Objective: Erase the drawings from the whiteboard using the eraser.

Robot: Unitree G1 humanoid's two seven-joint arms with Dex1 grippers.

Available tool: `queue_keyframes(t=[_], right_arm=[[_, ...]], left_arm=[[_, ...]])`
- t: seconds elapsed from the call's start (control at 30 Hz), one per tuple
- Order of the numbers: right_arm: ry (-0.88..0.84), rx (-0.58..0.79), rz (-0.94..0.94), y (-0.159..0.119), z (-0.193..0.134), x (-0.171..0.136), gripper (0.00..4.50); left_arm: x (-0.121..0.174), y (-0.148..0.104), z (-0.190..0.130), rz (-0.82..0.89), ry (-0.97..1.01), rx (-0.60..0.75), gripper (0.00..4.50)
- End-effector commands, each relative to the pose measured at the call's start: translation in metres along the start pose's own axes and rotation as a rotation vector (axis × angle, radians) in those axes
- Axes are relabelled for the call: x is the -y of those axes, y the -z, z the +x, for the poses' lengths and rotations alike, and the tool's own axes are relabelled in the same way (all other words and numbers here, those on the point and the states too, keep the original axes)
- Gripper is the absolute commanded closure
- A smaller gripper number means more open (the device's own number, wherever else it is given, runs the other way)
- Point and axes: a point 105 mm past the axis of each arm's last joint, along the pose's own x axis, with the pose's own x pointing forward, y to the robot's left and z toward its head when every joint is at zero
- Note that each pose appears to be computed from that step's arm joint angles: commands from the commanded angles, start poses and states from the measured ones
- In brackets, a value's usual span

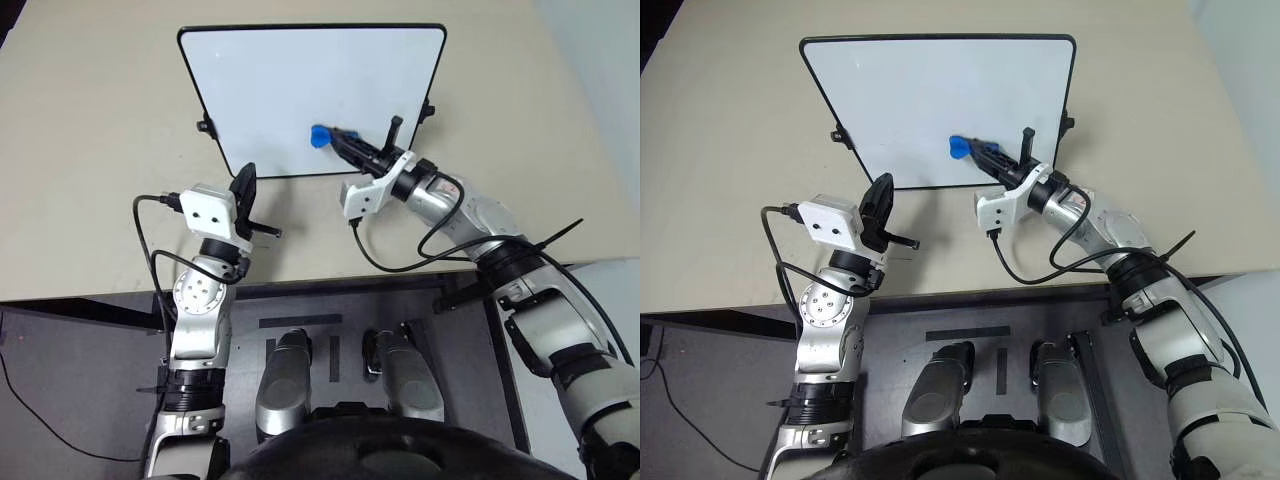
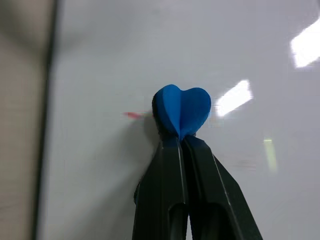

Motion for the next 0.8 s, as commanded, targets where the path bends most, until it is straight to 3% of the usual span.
queue_keyframes(t=[0.03, 0.23, 0.5, 0.8], right_arm=[[0.174, -0.086, -0.05, 0.021, -0.002, 0.05, 4.48], [0.172, -0.08, -0.043, 0.017, -0.001, 0.048, 4.48], [-0.113, 0.011, 0.084, -0.009, 0.011, -0.018, 4.48], [-0.23, 0.032, 0.122, -0.018, 0.024, -0.047, 4.48]], left_arm=[[0.002, -0.012, 0.003, 0.01, 0.012, 0.049, 4.5], [0.003, -0.011, 0.004, 0.009, 0.015, 0.05, 4.5], [0.003, -0.012, 0.006, 0.01, 0.017, 0.054, 4.5], [0.002, -0.012, 0.005, 0.012, 0.012, 0.056, 4.5]])
